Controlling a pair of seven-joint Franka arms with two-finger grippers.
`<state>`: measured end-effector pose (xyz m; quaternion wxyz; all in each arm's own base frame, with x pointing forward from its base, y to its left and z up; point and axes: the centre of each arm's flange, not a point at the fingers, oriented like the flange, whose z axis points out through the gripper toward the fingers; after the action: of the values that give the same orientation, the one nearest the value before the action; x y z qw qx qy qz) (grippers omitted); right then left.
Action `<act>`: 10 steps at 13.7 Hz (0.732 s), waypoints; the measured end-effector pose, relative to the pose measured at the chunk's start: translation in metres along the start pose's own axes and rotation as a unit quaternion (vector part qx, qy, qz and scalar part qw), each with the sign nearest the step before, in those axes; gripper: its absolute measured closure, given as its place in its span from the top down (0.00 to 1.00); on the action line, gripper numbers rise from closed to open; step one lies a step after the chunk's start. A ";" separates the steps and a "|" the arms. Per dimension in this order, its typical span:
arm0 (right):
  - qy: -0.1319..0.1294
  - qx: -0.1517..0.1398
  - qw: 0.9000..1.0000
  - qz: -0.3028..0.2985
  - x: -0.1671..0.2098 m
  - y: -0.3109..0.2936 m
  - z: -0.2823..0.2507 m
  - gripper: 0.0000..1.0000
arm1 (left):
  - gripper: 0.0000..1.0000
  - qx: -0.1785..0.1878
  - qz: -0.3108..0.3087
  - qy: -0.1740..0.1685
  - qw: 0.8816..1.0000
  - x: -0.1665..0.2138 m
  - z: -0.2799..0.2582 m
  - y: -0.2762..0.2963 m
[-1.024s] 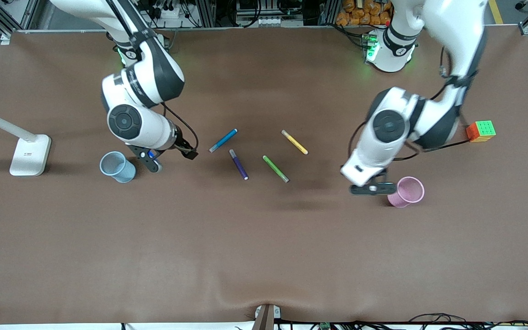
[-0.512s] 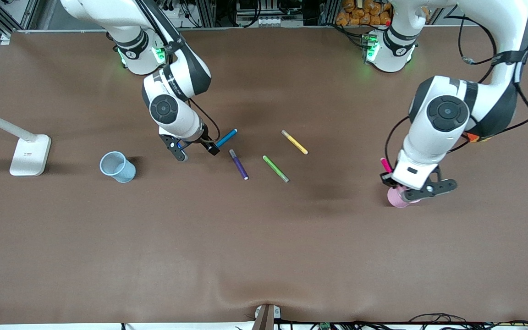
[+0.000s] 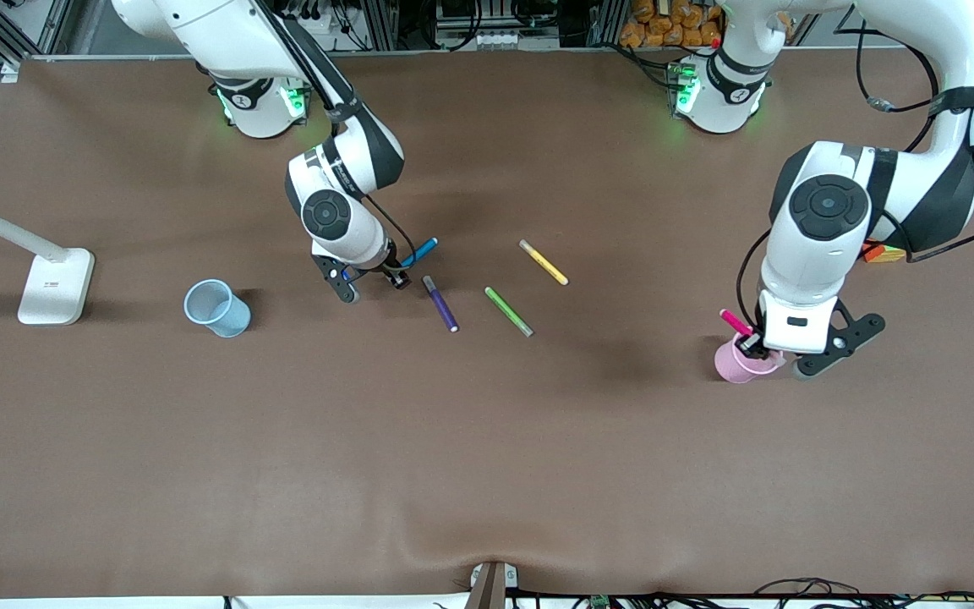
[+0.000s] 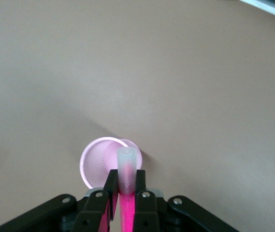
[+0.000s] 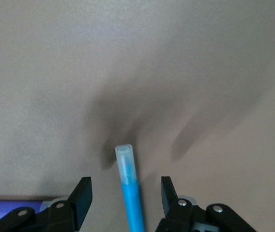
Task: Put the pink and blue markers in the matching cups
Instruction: 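Lift pink with the left gripper while the right gripper grasps the blue marker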
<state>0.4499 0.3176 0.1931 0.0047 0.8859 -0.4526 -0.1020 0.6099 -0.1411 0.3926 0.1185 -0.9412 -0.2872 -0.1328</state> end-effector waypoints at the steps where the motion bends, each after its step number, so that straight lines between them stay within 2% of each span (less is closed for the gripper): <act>1: 0.001 0.001 1.000 -0.002 -0.002 0.000 0.005 0.65 | 0.17 0.016 -0.019 0.013 1.000 0.000 0.002 -0.002; 3: 0.002 -0.002 1.000 -0.007 -0.007 0.000 0.013 0.63 | 0.17 0.041 -0.042 0.031 0.998 -0.001 0.004 -0.005; 5: 0.002 -0.003 1.000 -0.007 -0.008 0.000 0.015 0.50 | 0.17 0.059 -0.063 0.045 0.995 -0.002 0.005 -0.007; 6: 0.003 -0.003 1.000 -0.007 -0.007 0.000 0.015 0.50 | 0.17 0.067 -0.072 0.060 0.993 -0.001 0.005 -0.008; 7: 0.003 -0.003 1.000 -0.006 -0.007 0.000 0.015 0.42 | 0.17 0.075 -0.082 0.074 0.991 -0.001 0.006 -0.009; 9: 0.003 -0.003 1.000 -0.006 -0.006 0.000 0.015 0.18 | 0.17 0.092 -0.098 0.097 0.986 -0.003 0.009 -0.009; 10: 0.003 -0.002 1.000 -0.005 -0.006 -0.001 0.013 0.15 | 0.17 0.098 -0.103 0.105 0.984 -0.006 0.012 -0.008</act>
<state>0.4449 0.3241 0.1809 0.0075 0.8886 -0.4475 -0.1005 0.6033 -0.1340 0.3806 0.2257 -0.8712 -0.3800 -0.2139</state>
